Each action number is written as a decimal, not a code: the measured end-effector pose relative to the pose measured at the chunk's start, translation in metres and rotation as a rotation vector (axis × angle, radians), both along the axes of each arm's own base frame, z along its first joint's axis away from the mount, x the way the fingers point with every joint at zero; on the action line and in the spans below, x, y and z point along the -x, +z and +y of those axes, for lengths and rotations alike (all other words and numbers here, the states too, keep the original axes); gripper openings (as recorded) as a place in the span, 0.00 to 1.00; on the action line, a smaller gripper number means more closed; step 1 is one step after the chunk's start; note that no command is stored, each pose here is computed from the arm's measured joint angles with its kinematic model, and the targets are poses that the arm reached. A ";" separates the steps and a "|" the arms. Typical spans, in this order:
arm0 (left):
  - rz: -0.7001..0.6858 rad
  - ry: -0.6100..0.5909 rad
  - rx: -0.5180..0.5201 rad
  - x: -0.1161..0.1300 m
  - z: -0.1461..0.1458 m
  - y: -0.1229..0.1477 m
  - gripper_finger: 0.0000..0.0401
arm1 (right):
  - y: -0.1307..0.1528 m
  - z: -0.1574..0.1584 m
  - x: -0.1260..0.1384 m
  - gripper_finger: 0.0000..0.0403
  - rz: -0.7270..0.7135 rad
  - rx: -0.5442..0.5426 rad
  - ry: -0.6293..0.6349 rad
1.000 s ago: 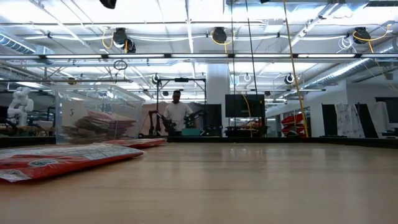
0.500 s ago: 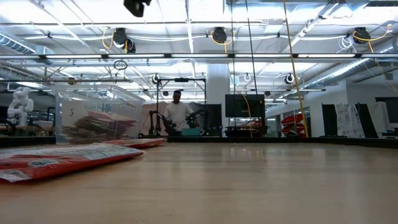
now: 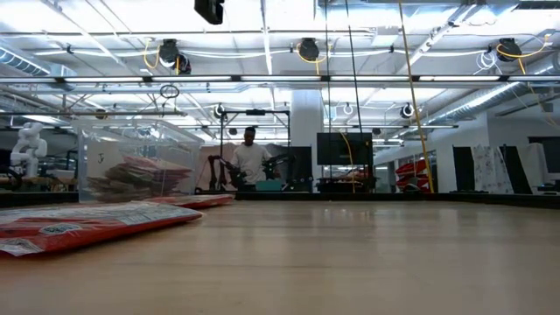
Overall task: Sort popcorn bags into baskets
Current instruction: Put the red popcorn bag into the transparent container
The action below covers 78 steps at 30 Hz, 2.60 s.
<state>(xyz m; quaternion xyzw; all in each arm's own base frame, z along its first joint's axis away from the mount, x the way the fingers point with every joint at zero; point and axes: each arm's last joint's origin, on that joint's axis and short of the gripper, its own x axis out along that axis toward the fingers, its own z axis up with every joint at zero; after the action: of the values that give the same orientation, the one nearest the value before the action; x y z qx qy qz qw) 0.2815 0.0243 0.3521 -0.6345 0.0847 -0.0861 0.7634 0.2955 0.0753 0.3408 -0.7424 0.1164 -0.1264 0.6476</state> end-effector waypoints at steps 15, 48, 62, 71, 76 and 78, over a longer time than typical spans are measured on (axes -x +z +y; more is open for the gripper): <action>-0.015 -0.062 -0.018 0.003 0.013 0.001 0.07 | -0.004 -0.007 -0.002 0.09 0.016 -0.046 -0.022; -0.027 0.170 -0.233 0.074 0.068 0.027 0.06 | -0.014 0.002 0.006 0.41 -0.582 -1.359 -0.218; 0.083 0.349 -0.366 0.112 0.096 0.024 0.05 | -0.016 -0.007 0.015 0.38 -0.768 -1.756 -0.276; 0.149 0.453 -0.448 0.129 0.116 0.019 0.05 | -0.028 -0.022 0.021 0.38 -0.743 -2.208 -0.388; 0.228 0.495 -0.492 0.141 0.126 0.013 0.06 | -0.038 -0.025 0.023 0.38 -0.635 -2.367 -0.517; 0.259 0.509 -0.504 0.146 0.129 0.010 0.06 | -0.041 -0.025 0.024 0.38 -0.636 -2.382 -0.559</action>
<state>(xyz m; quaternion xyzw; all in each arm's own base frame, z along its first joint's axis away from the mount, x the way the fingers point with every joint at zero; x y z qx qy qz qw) 0.1354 0.1537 0.3623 -0.4330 0.0387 0.2107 0.8756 0.2712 0.0503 0.2999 0.4123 0.1499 -0.2481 0.8637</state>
